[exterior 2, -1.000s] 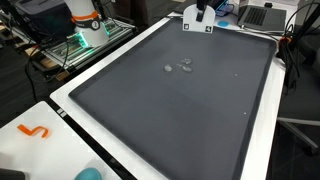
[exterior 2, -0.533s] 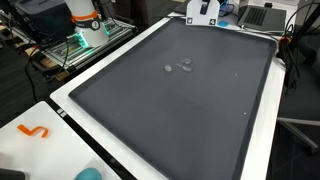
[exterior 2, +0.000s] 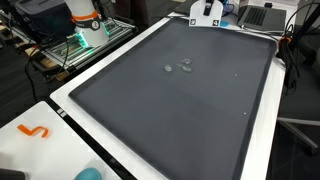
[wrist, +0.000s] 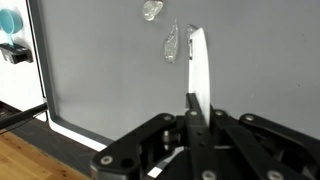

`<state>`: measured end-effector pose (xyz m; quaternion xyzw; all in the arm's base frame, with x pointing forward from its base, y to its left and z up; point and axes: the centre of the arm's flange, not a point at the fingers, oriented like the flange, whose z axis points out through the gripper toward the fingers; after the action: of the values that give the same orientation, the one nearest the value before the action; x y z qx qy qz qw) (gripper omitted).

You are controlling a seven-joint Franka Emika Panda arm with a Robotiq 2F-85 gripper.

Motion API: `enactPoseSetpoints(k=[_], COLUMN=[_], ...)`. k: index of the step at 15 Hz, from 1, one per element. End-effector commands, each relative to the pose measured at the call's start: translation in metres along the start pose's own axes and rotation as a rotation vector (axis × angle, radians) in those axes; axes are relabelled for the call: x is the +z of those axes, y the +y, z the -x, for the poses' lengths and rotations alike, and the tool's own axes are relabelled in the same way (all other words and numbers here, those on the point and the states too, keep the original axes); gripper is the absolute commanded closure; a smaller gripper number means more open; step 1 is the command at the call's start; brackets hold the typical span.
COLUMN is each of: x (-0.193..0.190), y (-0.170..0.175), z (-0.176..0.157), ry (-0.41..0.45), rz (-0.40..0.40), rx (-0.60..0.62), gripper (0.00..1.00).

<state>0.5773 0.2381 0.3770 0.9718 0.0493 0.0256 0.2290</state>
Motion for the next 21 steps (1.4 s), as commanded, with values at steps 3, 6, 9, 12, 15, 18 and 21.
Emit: enactPoseSetpoints(k=[3, 6, 9, 12, 15, 18, 21], x=[-0.001, 0.000, 0.002, 0.005, 0.006, 0.001, -0.003], y=[-0.015, -0.016, -0.016, -0.015, -0.014, -0.011, -0.006], z=[-0.010, -0.016, -0.022, -0.026, -0.029, -0.030, -0.033], ry=[-0.019, -0.029, -0.025, -0.033, -0.045, -0.042, 0.000], rz=[0.047, 0.029, 0.001, -0.019, -0.049, -0.080, -0.082], rx=[0.014, 0.028, 0.029, 0.032, 0.036, 0.038, 0.034], gripper=[0.99, 0.99, 0.99, 0.99, 0.99, 0.99, 0.99])
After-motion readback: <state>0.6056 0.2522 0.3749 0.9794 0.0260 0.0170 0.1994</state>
